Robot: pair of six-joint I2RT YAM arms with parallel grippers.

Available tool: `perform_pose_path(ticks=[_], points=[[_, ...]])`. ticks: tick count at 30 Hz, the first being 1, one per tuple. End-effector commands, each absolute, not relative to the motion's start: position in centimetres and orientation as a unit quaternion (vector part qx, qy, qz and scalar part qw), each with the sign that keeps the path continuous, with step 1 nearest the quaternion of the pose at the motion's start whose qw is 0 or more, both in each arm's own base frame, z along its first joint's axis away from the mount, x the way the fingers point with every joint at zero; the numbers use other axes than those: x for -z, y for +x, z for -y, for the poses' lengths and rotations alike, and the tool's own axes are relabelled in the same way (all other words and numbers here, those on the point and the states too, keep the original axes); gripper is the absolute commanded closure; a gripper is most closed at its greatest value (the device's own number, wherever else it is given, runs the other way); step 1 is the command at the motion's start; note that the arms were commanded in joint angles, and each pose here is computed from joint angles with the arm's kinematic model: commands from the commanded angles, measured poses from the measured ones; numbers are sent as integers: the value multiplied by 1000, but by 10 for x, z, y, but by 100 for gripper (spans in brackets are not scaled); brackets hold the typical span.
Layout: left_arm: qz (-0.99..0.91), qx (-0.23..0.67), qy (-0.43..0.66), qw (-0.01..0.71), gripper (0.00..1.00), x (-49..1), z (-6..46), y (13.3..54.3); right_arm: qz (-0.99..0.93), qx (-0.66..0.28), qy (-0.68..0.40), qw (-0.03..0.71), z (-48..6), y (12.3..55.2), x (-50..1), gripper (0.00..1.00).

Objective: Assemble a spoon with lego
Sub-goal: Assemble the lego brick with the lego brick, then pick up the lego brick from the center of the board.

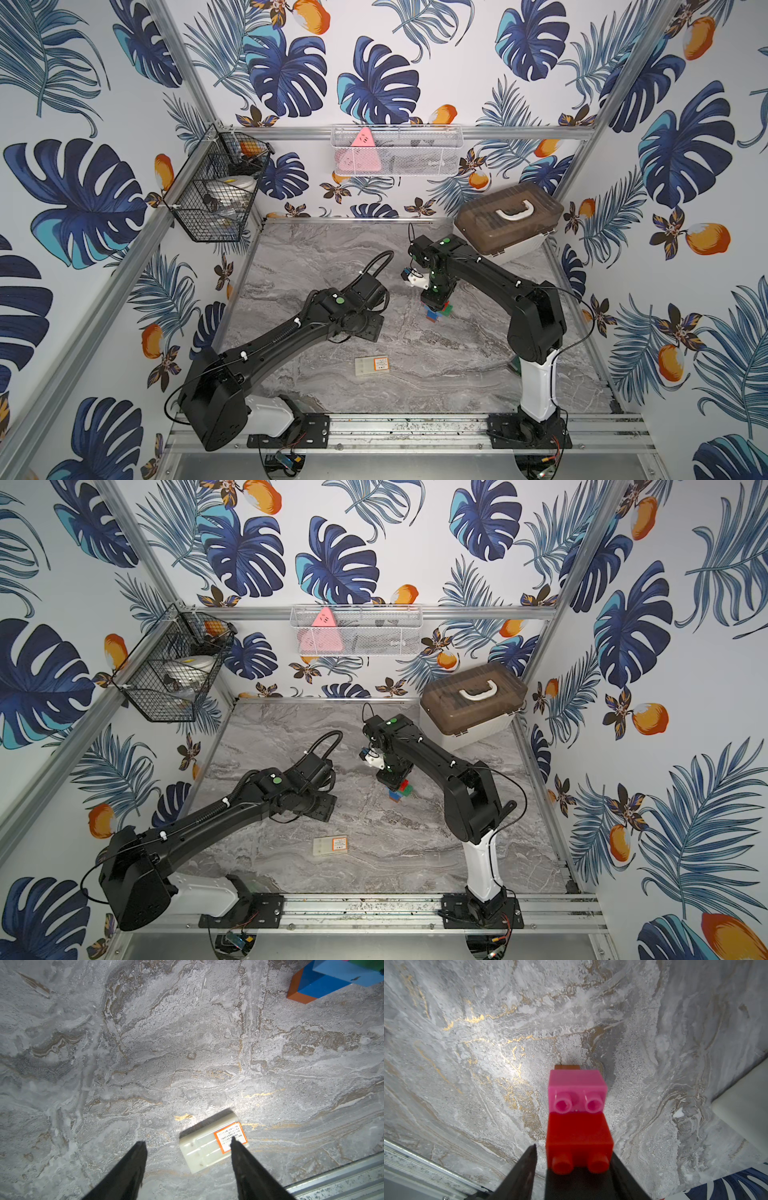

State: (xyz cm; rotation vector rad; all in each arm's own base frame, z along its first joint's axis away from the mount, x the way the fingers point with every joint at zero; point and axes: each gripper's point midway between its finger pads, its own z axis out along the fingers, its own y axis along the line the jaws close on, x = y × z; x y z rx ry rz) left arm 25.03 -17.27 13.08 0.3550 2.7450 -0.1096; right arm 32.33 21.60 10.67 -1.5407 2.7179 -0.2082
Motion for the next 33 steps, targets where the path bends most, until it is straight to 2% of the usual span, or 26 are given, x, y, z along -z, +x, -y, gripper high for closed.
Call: perform_pose_path(ticks=[1,7,21,26,33], points=[[-974,33,127,186,30,-132,170,250,-872,65,-485,-2,-218,324,-97,50],[-974,32,127,185,30,-132,170,250,-873,58,-484,-1,-220,325,-93,53],[-974,37,125,184,30,-131,171,250,-884,30,-467,12,-221,327,-101,73],[-972,65,127,187,30,-136,181,251,-908,-77,-407,66,-225,338,-133,75],[-965,131,104,204,30,-166,180,270,-873,-342,-317,145,-273,347,-152,75]])
